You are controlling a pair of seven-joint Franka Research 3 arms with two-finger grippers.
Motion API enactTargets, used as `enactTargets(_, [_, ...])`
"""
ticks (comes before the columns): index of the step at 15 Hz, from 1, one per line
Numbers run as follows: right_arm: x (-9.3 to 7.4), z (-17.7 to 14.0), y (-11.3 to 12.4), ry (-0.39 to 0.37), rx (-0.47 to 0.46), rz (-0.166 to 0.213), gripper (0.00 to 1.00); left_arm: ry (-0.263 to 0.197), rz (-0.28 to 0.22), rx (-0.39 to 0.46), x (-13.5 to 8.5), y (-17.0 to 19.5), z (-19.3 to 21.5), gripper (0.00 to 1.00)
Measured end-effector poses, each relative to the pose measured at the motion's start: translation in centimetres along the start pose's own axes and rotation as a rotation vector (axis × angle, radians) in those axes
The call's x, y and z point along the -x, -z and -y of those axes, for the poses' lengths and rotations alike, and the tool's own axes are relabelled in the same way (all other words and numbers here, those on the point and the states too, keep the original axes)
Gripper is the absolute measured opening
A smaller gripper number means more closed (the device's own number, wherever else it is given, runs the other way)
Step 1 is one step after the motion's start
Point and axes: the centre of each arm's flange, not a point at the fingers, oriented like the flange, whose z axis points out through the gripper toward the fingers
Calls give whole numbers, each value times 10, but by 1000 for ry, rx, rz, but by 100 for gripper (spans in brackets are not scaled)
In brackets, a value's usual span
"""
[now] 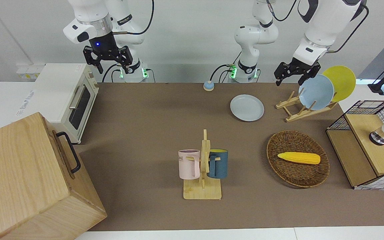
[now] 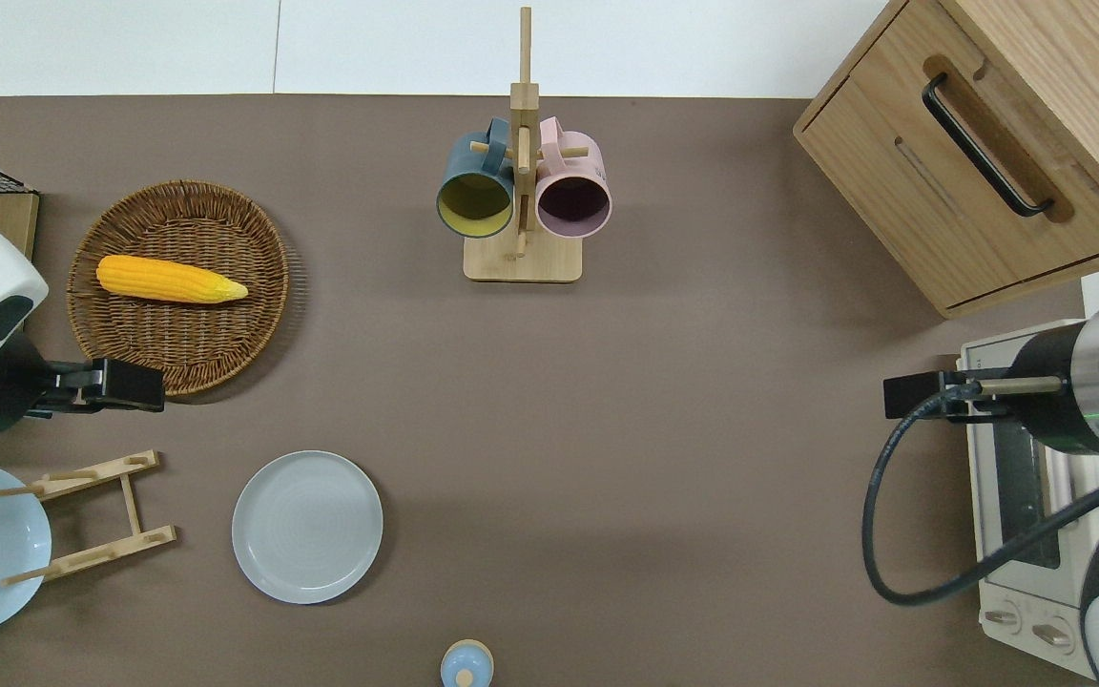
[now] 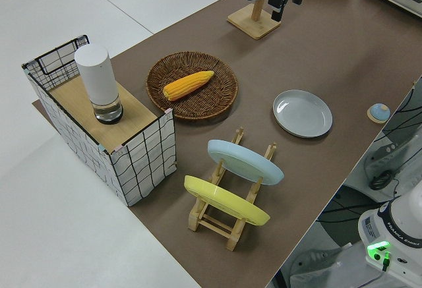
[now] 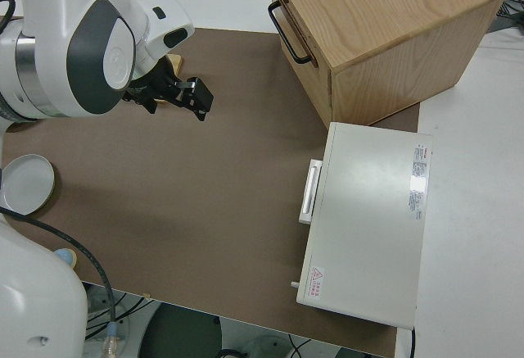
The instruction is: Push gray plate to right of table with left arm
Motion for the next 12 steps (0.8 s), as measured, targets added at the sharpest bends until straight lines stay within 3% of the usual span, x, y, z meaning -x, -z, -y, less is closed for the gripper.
enactTargets(12, [0, 0, 0, 0, 0, 0, 100, -5, 2, -1, 2, 5, -2, 100])
